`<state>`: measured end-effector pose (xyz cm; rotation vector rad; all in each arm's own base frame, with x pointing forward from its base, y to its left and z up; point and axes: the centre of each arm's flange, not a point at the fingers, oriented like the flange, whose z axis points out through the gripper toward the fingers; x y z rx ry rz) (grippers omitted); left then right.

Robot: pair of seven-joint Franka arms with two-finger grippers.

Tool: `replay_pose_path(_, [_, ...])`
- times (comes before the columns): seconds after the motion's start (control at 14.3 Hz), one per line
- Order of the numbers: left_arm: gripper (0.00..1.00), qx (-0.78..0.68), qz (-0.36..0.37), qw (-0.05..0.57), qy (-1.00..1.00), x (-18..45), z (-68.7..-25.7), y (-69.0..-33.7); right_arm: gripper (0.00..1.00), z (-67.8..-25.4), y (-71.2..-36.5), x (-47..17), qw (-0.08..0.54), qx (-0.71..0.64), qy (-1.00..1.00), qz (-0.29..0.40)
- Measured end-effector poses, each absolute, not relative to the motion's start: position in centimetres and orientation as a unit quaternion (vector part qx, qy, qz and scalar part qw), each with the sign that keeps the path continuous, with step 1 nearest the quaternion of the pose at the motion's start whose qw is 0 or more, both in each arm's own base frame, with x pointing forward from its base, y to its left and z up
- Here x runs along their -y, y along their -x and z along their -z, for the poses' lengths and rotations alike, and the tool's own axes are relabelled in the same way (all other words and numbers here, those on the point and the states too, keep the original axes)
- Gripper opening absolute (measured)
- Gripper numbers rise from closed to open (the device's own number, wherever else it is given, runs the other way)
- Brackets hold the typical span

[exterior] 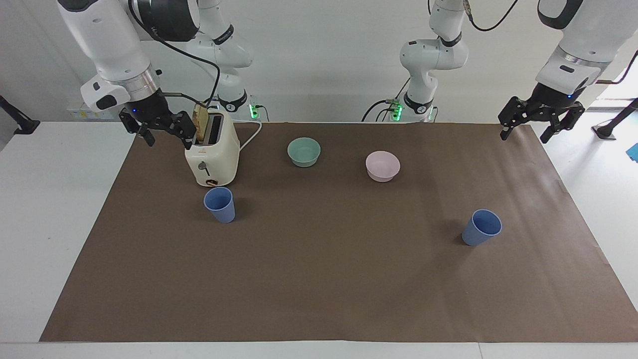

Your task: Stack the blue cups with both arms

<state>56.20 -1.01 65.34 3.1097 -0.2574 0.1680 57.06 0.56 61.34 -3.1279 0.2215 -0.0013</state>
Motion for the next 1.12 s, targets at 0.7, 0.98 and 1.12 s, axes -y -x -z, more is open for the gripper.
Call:
replay_pose_path(0.7, [1.0, 0.065, -0.057, 0.005, -0.996, -0.7, -58.6, -60.1, 1.0, -61.3, -57.1, -0.6, 0.003, -0.071, 0.997, 0.0])
replay_pose_path(0.98, [1.0, 0.06, -0.065, 0.006, -0.996, -2.4, -53.2, -60.7, 1.0, -61.4, -57.1, -0.6, 0.003, -0.071, 0.997, 0.002])
replay_pose_path(1.12, [1.0, 0.057, -0.063, 0.01, -0.996, -3.5, -50.6, -60.9, 1.0, -61.4, -57.1, -0.6, 0.003, -0.071, 0.997, 0.003])
